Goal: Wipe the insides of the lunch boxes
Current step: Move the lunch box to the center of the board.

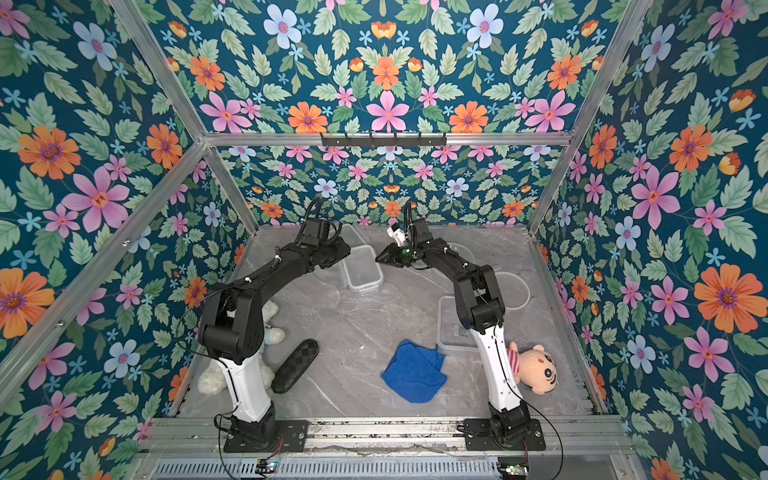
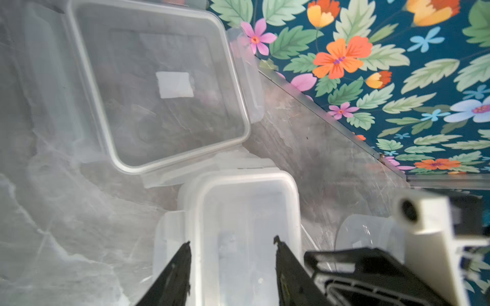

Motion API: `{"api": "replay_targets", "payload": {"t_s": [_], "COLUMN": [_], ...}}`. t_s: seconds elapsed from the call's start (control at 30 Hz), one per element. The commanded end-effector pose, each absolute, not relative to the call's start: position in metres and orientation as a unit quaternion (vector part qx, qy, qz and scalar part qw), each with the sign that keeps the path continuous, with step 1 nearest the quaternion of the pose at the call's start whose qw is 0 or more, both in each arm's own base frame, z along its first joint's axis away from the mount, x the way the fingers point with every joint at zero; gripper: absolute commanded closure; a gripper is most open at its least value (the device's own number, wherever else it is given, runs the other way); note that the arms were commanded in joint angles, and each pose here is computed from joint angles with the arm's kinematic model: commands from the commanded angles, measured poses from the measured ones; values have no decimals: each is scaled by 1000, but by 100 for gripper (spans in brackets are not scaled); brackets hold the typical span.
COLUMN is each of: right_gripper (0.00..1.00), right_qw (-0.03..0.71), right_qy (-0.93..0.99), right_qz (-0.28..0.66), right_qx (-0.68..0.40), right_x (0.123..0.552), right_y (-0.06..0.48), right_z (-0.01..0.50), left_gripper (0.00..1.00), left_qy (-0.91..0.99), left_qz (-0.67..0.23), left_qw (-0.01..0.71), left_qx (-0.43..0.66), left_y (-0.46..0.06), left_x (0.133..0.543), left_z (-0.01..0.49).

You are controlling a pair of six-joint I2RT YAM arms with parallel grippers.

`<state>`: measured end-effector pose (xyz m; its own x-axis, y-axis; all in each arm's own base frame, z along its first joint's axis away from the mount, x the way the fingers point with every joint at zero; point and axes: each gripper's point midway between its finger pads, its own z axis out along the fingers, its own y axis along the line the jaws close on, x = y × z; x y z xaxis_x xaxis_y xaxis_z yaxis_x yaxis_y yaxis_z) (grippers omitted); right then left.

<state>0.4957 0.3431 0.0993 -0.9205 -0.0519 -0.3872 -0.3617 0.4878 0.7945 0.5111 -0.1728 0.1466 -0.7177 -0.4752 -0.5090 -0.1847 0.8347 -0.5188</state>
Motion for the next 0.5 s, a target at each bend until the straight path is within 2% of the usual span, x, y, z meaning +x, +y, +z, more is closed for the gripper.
{"api": "replay_targets", "payload": {"t_s": [0.0, 0.23, 0.3, 0.4, 0.47], "right_gripper": [71, 71, 70, 62, 60], "right_qw": [151, 120, 123, 134, 132], "right_qy": [814, 779, 782, 779, 769], "right_qz": [543, 593, 592, 600, 612], "right_qx": [-139, -164, -153, -127, -126], "right_x": [476, 437, 440, 456, 462], "right_y": [365, 388, 380, 361, 356], "right_z": [116, 123, 121, 118, 119], "left_gripper": [46, 47, 48, 49, 51], "left_qy": [901, 905, 906, 911, 918], "left_qz": [-205, -219, -225, -233, -228], "left_qw": [328, 312, 309, 294, 282], "left_qx": [-198, -189, -185, -170, -159], "left_y": [-160, -169, -174, -188, -200], "left_x": [515, 523, 521, 512, 498], "left_z": [147, 143, 142, 141, 141]}}
